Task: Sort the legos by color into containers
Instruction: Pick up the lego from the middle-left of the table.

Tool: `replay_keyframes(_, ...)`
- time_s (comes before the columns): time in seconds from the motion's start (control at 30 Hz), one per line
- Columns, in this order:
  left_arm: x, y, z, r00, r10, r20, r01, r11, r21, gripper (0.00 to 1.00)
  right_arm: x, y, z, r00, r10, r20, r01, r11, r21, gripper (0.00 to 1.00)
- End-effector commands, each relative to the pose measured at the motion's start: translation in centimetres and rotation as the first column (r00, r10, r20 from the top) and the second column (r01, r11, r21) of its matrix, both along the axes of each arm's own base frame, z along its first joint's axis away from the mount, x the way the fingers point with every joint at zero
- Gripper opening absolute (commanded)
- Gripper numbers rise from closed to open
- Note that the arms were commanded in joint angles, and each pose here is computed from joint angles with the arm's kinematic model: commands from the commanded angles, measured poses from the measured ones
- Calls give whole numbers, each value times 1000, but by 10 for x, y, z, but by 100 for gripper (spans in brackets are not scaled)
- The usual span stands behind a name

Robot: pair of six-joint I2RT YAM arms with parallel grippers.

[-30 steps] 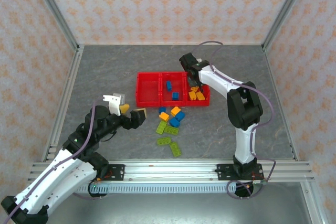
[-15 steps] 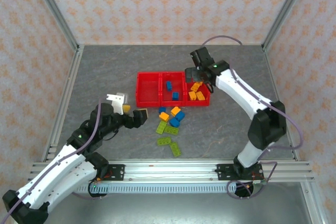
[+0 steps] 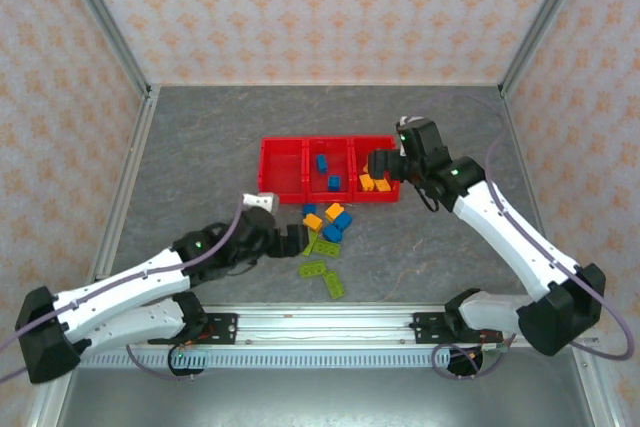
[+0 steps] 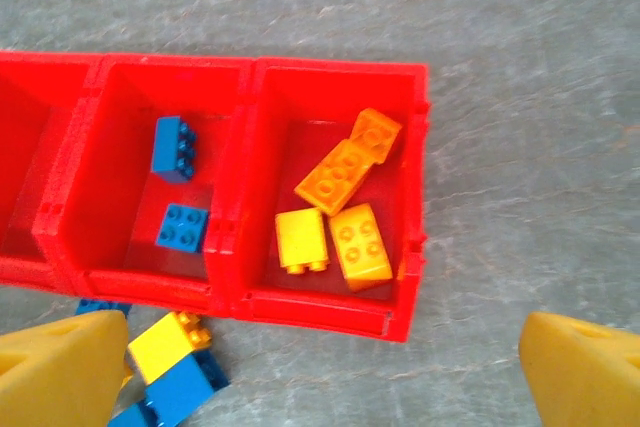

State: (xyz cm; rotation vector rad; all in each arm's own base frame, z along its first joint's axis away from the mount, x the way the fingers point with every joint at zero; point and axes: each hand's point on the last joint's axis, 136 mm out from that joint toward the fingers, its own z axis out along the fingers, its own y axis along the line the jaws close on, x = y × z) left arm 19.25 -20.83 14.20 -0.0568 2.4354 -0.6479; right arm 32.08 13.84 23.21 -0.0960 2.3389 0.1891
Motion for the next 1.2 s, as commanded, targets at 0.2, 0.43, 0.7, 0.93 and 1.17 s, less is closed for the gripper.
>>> replay_keyframes(0.2, -33, -60, -2, 918, 369, -147, -391, 905, -170, 99, -8, -55, 42, 947, -244, 209, 248, 969, 9, 100)
replay_keyframes(0.43, -44, -123, -30, 908, 326, -264, -359, 929, -89, 99, -26, -43, 68, 947, -172, 273, 139, 981, 134, 100)
replay_keyframes(0.7, -56, -119, -56, 878, 363, -311, -354, 931, 88, 78, -48, -48, 84, 929, -155, 336, 90, 975, 201, 100)
replay_keyframes(0.93, -59, -113, -65, 860, 423, -284, -367, 901, 231, 79, -60, -54, 95, 911, -163, 380, 74, 969, 237, 100)
replay_keyframes(1.17, -59, -95, -83, 829, 507, -238, -433, 850, 300, 82, -62, -41, 86, 926, -113, 361, 15, 964, 264, 100)
